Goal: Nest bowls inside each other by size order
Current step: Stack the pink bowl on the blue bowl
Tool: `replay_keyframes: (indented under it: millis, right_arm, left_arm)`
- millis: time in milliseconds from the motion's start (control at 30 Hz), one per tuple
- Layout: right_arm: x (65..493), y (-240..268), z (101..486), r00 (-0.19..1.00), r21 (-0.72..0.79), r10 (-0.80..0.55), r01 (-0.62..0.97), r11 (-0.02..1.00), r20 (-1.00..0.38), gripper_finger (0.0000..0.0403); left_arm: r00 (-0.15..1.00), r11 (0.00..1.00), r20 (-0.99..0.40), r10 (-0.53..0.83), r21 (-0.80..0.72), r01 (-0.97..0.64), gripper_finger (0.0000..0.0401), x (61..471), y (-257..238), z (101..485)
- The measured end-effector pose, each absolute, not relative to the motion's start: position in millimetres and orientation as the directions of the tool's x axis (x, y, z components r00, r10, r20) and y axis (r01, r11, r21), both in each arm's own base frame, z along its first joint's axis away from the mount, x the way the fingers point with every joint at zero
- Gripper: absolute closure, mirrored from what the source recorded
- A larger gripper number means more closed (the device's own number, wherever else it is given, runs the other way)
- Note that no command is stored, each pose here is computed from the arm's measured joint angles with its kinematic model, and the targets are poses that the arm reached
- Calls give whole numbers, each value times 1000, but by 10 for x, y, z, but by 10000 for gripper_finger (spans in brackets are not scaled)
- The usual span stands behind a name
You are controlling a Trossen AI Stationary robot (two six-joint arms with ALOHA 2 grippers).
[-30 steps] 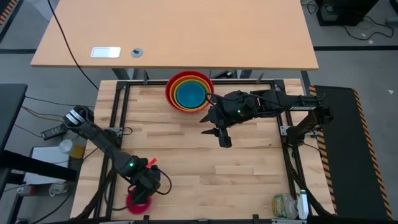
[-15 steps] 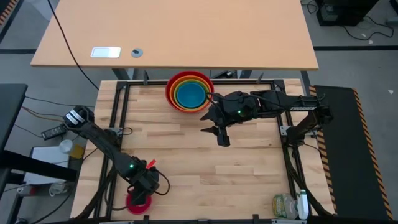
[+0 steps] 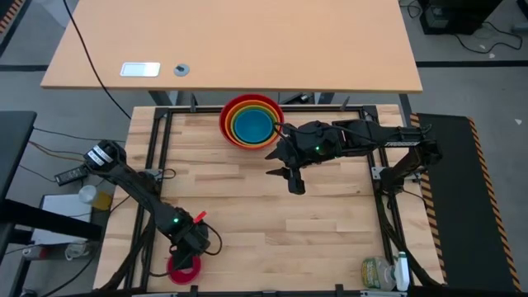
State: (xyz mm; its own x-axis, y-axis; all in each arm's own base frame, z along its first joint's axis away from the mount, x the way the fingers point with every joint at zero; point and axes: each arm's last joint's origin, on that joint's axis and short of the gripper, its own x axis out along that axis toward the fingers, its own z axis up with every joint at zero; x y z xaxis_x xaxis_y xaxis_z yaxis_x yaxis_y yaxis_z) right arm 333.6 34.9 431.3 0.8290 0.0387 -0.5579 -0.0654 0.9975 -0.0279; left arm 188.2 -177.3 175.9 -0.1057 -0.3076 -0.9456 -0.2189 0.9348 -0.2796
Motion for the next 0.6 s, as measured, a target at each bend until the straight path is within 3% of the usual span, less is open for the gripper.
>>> replay_keyframes:
  millis: [333,600]
  right_arm:
    - [3337,345,4314,830,-36,29,-59,998,-556,202]
    - [3348,345,4327,840,-37,29,-58,998,-542,202]
  left_arm:
    - [-96,919,-938,-334,-302,-252,216,1886,-1776,1715]
    - [-96,917,-938,-334,-300,-263,338,1887,-1775,1715]
